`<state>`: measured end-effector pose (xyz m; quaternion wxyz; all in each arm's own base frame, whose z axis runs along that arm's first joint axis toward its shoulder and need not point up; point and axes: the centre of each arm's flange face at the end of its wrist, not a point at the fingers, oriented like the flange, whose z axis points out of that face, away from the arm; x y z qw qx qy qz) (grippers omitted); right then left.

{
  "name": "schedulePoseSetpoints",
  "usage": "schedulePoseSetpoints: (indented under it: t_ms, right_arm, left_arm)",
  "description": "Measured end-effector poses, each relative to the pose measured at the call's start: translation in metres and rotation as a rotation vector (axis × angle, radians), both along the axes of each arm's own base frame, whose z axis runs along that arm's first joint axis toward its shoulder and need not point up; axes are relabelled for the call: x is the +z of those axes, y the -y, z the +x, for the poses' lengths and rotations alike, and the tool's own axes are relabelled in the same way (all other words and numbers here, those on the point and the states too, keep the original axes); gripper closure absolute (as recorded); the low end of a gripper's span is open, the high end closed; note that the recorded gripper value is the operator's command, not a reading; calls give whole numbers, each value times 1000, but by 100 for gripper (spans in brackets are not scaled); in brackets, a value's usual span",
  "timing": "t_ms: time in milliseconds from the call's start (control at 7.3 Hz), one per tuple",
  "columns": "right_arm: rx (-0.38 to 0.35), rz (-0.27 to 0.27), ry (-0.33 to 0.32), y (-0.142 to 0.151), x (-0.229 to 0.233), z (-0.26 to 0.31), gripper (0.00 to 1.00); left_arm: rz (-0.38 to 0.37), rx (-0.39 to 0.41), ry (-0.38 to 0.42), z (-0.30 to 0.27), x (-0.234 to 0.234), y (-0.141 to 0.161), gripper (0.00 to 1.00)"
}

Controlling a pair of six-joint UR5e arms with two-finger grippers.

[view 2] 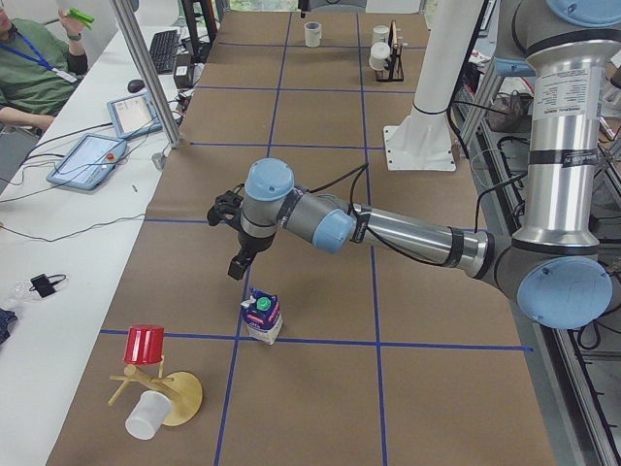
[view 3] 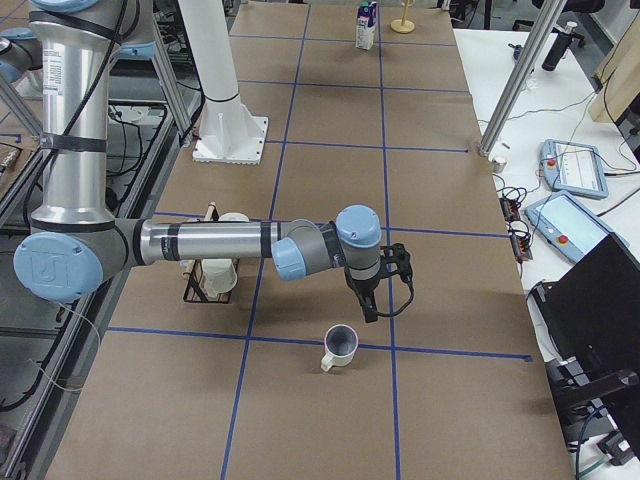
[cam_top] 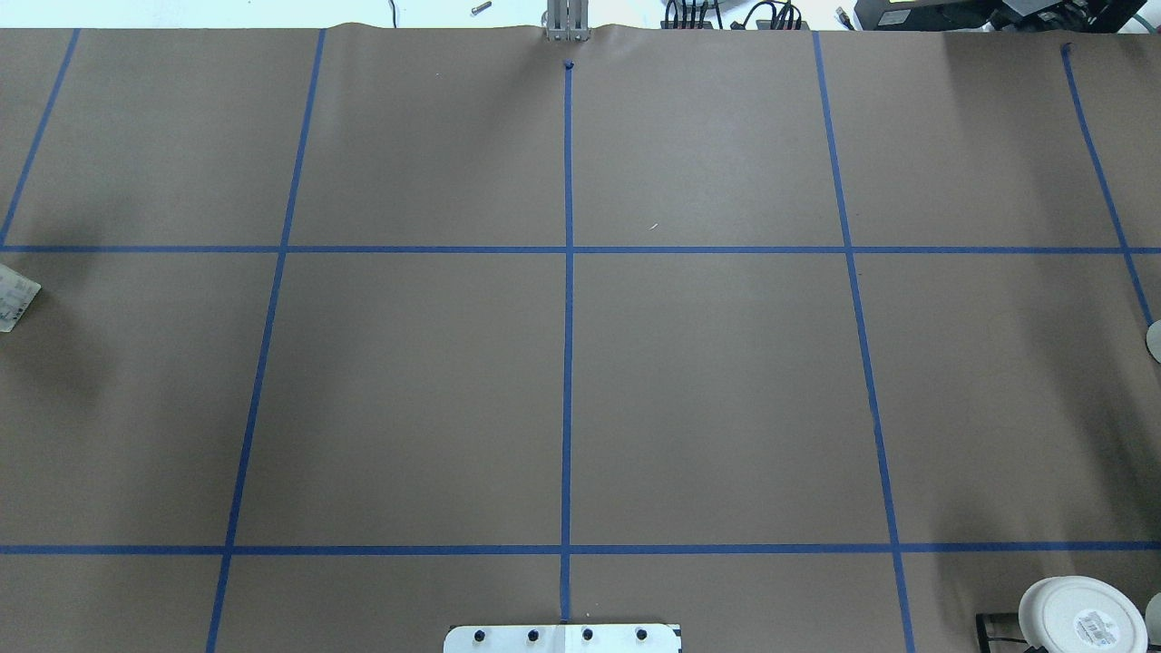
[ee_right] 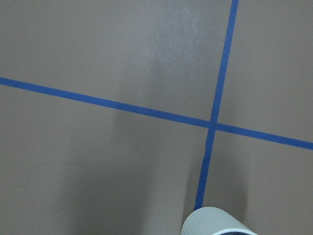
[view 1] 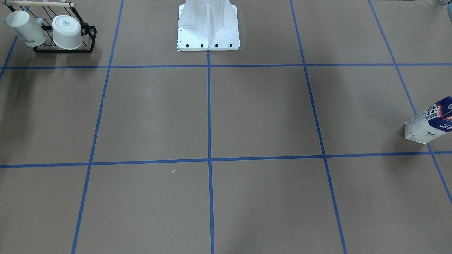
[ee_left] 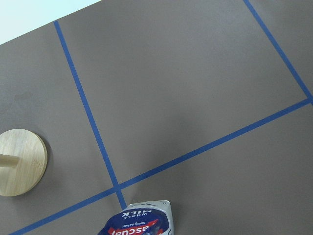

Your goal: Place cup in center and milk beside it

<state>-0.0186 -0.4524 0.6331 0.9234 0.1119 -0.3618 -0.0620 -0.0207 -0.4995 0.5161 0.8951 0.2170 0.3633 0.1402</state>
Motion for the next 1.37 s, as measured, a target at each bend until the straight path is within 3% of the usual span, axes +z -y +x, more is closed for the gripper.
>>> schedulePoseSetpoints:
  t_ms: [274, 411, 548, 685, 1096, 1370]
  right_arm:
    - [-21, 5, -47, -15, 21, -21, 38]
    - [-33, 3, -73, -19, 31, -25, 54]
    - [-46, 0, -95, -26, 41, -25, 88]
    - [-54, -4, -112, -33, 49, -23, 100]
    - [-60, 0, -128, -35, 52, -23, 100]
    - [-62, 49, -104, -20, 25, -28, 100]
  left_arm:
    - [6, 0, -1, 0, -2, 1, 2]
    - [9, 0, -1, 0, -4, 2, 2]
    - [10, 0, -1, 0, -4, 2, 2]
    - [11, 0, -2, 0, -5, 2, 2]
    - [11, 0, -1, 0, -4, 2, 2]
    - [9, 1, -1, 0, -3, 2, 2]
